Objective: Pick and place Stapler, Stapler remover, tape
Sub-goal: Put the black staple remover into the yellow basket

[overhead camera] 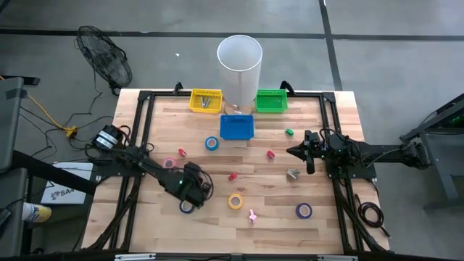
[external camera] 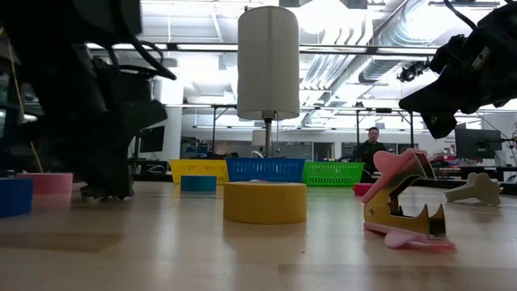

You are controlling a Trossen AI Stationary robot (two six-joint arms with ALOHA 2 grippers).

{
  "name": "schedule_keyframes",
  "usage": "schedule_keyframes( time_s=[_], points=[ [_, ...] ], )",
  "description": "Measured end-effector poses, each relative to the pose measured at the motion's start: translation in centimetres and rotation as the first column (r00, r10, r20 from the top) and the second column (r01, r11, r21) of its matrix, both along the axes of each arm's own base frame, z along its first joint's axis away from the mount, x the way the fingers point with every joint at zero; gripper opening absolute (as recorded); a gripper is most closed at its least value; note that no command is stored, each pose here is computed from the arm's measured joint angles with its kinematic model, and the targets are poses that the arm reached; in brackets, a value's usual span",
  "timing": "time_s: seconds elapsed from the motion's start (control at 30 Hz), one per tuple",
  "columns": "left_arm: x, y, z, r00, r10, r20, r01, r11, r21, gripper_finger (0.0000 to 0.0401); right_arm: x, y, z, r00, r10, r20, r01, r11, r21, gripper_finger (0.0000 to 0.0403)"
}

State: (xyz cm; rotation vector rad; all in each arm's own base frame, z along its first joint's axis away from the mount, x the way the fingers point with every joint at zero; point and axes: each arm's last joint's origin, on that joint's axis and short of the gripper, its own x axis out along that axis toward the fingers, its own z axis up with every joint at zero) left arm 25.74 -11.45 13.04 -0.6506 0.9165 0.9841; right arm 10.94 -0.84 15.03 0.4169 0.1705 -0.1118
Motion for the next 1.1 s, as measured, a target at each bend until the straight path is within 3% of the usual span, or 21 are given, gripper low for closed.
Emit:
schedule_keyframes(
  time_s=[0.33, 0.57, 0.7, 0.9, 1.1],
  points=[
    [-0.5, 6.3, 3.7, 0.996, 0.046, -0.070, -0.030, 0.974, 0.223, 0.0100, 0.0, 0.0, 0.0, 1.000, 0.000, 0.000, 0.000, 1.000, 0.000, 0.0000],
    [-0.4, 11.9, 6.0, 0.988, 0.142, -0.053, -0.101, 0.878, 0.468, 0.0102, 0.0, 0.0, 0.0, 1.000, 0.000, 0.000, 0.000, 1.000, 0.000, 0.0000],
    [-0.1, 15.0, 6.3, 0.978, 0.196, -0.072, -0.129, 0.837, 0.532, 0.0102, 0.0, 0.0, 0.0, 1.000, 0.000, 0.000, 0.000, 1.000, 0.000, 0.0000],
    [1.1, 19.4, 6.5, 0.964, 0.084, -0.253, 0.073, 0.829, 0.554, 0.0103, 0.0, 0.0, 0.0, 1.000, 0.000, 0.000, 0.000, 1.000, 0.000, 0.0000],
    [1.6, 23.3, 7.3, 0.956, 0.001, -0.294, 0.171, 0.813, 0.557, 0.0103, 0.0, 0.0, 0.0, 1.000, 0.000, 0.000, 0.000, 1.000, 0.000, 0.0000]
  ],
)
